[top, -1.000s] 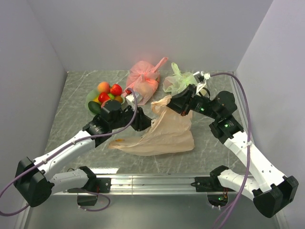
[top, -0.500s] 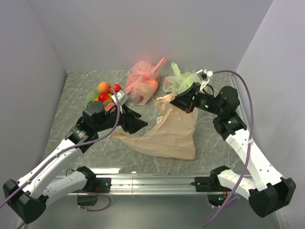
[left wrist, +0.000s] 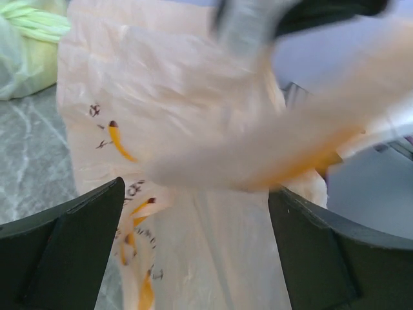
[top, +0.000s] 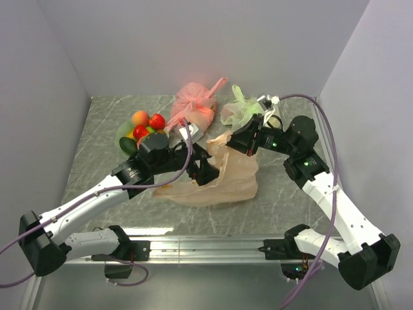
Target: Place the fake fruits into the plastic bag and tie a complex knot
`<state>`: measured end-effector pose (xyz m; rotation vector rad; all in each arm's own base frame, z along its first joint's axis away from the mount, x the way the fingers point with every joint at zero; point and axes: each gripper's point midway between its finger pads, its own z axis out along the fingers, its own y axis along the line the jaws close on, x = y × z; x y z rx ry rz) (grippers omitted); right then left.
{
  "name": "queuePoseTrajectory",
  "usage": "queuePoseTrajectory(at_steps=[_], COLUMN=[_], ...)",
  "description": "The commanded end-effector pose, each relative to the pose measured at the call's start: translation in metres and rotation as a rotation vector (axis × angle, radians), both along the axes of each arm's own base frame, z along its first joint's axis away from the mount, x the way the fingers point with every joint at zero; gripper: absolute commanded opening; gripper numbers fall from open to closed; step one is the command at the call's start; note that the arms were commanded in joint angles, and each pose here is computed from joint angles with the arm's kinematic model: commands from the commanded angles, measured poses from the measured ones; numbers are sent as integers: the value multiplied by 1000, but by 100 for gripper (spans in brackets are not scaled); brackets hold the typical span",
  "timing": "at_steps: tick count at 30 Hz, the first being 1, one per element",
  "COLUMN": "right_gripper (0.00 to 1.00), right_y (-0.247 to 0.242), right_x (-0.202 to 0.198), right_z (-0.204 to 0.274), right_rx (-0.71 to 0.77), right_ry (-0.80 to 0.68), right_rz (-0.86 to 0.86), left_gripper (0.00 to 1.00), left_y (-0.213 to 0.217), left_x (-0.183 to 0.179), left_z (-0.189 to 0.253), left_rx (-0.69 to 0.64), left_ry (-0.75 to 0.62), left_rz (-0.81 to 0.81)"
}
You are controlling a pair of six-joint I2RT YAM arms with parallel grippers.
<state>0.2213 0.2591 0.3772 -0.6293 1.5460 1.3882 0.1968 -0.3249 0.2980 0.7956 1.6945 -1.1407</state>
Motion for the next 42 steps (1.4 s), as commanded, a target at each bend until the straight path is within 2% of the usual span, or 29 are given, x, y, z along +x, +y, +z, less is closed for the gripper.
queuePoseTrajectory(at_steps=[1, 5, 7, 10, 11, 12, 14, 15, 16, 17, 20, 24, 25, 28, 34, 38, 42], right_gripper=[0, 0, 0, 0, 0, 0, 0, 0, 0, 0, 0, 0, 0, 0, 0, 0, 0], right_y=[6, 11, 11, 12, 12, 13, 12, 11, 11, 9, 8, 9, 10, 9, 9, 12, 18], right_x=[-19, -33, -35, -38, -39, -38, -32, -29, -26, -22, -12, -6, -5, -2, 3, -1, -11], right_z=[31, 35, 37, 37, 36, 34, 31, 30, 29, 31, 34, 38, 40, 43, 36, 28, 25], right_rx=[50, 63, 64, 67, 66, 62, 53, 53, 51, 58, 82, 105, 109, 105, 94, 67, 62], right_ry=[-70, -59, -48, -39, -41, -32, -33, -31, -30, -38, -29, -10, -4, -9, -12, -34, -25], right_rz=[78, 150, 163, 190, 196, 192, 173, 156, 140, 121, 61, 35, 35, 20, -29, -46, 7], left_gripper=[97, 90, 86, 67, 52, 42, 31, 37, 50, 70, 78, 85, 93, 96, 99, 99, 99], left_y=[-3, 0, 3, 5, 7, 6, 10, 10, 10, 14, 20, 21, 18, 20, 16, 12, 12], left_x=[30, 53, 56, 54, 55, 50, 47, 40, 36, 27, 15, 2, -2, -9, -18, -8, 25], left_z=[34, 10, 5, 6, 10, 15, 24, 24, 25, 31, 18, 1, -1, -10, 6, 22, 31], left_rx=[-66, -14, -41, -110, -131, -161, -200, -197, -200, -214, -169, -96, -79, -41, -90, -142, -151], left_ry=[-88, -33, 7, 57, 60, 81, 72, 64, 55, 36, 21, -7, -16, -15, -25, -4, -31], left_rz=[133, 253, 262, 224, 217, 182, 162, 129, 111, 94, 96, 67, 62, 47, 20, 67, 211])
